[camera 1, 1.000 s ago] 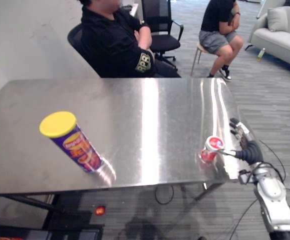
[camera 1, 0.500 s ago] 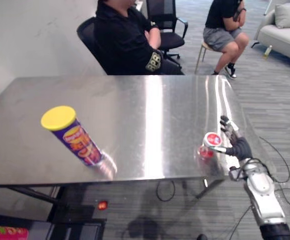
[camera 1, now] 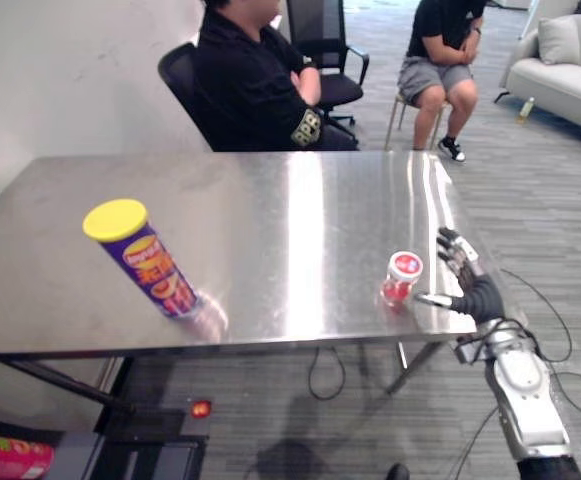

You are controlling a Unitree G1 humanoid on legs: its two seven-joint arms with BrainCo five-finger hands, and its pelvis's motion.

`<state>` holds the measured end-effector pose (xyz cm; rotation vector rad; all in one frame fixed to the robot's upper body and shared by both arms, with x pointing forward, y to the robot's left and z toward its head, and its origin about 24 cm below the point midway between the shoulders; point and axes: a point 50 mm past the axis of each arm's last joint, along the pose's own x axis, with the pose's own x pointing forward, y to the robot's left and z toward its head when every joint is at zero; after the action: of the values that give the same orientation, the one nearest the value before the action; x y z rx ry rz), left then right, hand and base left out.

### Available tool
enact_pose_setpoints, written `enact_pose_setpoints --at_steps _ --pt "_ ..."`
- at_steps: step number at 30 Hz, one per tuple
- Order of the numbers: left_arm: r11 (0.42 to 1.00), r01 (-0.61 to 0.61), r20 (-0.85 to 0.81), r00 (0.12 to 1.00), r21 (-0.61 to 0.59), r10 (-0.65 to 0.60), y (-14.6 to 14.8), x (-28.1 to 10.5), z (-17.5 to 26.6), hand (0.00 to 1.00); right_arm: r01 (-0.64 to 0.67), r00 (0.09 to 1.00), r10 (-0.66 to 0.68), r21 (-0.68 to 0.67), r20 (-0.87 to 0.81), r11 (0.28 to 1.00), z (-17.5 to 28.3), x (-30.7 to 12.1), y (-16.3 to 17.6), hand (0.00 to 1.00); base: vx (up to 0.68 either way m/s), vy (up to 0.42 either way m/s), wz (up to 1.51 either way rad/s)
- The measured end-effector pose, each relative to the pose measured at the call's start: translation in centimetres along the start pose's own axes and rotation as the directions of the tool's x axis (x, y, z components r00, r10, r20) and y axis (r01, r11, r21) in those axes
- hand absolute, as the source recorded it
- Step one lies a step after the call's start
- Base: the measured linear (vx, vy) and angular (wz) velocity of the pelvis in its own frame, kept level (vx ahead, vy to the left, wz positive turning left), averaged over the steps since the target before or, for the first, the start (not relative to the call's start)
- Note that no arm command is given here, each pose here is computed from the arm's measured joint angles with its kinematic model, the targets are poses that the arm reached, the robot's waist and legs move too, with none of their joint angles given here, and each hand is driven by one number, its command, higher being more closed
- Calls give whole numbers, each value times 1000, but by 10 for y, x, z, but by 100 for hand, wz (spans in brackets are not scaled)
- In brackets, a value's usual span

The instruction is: Put the gum and the chips on the shelf.

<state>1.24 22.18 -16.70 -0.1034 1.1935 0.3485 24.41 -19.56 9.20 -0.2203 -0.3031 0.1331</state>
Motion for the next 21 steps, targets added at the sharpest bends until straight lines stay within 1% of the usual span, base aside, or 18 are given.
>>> enact_pose_setpoints --at_steps 3,14,21 --pt "1000 -2 -1 1000 2 2 1 0 0 0 9 1000 -9 -5 -18 1000 -4 -1 -1 0 4 8 4" --pt "1000 -1 -9 1000 12 1 1 0 -1 0 51 983 -46 26 -178 998 -41 -6 2 0 -4 4 2" --pt "1000 0 -9 1000 13 0 1 0 -1 0 72 973 -64 30 -221 997 -52 -1 2 0 -34 0 8"
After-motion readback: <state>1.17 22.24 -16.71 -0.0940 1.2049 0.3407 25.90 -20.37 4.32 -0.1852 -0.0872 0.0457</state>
